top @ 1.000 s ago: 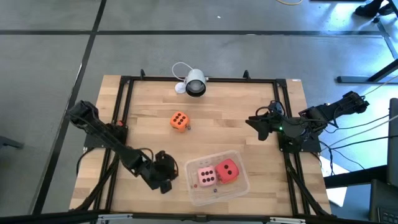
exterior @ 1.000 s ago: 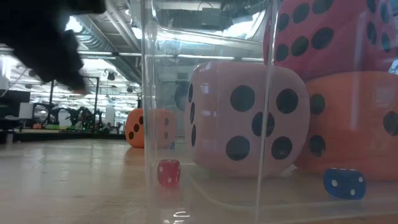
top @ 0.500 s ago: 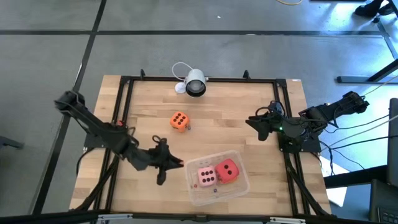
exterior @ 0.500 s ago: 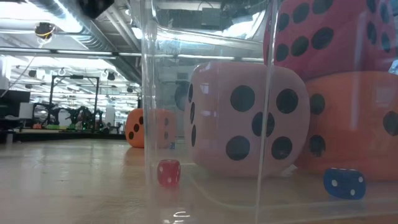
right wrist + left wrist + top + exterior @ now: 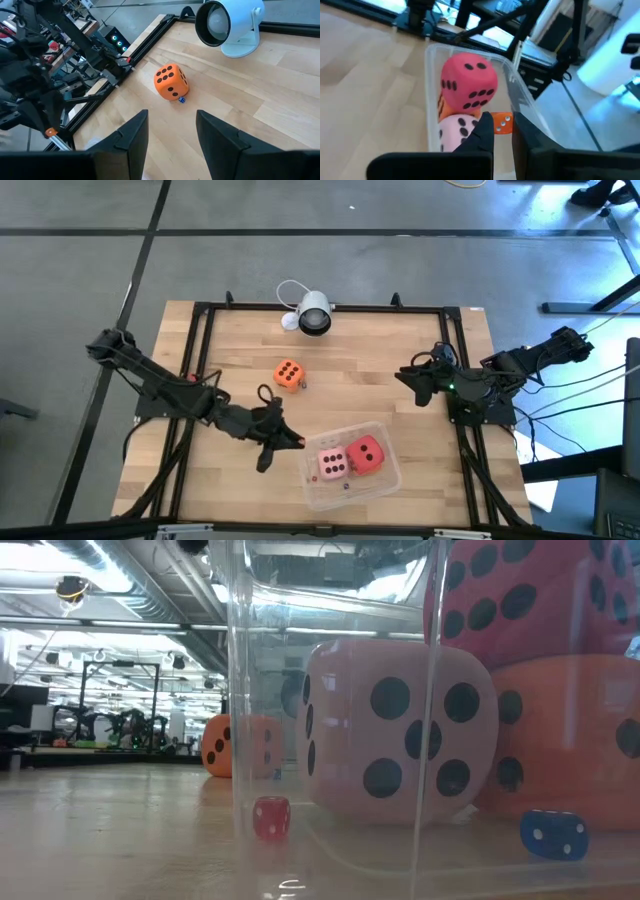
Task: Pick & Place Dice
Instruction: Put the small orange die into the transparent bin
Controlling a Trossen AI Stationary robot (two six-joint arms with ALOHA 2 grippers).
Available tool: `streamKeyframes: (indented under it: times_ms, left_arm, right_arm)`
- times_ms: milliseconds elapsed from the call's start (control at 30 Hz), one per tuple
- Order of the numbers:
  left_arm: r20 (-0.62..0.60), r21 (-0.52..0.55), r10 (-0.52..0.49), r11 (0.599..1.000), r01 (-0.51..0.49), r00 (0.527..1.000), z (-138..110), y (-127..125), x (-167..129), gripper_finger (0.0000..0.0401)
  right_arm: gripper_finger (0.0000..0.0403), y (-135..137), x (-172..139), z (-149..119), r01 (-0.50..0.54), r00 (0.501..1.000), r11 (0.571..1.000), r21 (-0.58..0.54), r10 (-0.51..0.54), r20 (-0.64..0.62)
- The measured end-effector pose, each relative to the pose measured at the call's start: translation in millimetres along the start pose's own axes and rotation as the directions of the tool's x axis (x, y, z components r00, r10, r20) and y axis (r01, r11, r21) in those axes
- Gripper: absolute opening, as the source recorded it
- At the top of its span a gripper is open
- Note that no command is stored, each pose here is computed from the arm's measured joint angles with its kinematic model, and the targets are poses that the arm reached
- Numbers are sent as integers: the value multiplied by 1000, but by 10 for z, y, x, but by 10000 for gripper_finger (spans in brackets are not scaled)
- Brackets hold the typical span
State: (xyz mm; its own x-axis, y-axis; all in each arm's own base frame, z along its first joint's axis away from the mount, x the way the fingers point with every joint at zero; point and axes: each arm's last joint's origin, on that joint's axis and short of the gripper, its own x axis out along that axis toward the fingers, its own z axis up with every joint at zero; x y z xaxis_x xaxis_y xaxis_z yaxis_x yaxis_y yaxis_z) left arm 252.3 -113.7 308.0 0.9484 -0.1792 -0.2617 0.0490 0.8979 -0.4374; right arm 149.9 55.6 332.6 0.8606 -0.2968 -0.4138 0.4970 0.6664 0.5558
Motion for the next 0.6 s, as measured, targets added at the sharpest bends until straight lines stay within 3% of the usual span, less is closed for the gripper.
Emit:
streamKeyframes:
  times_ms: [267,600]
  left_arm:
    - [-225,113,46,993,-21,973,190,-65,263,10]
    - [-378,180,-28,978,103,925,153,-46,887,10]
  right_arm:
    - [164,-1,0,2,4,1000,1000,-3,-4,7]
    - [164,-1,0,2,4,1000,1000,-2,-4,7]
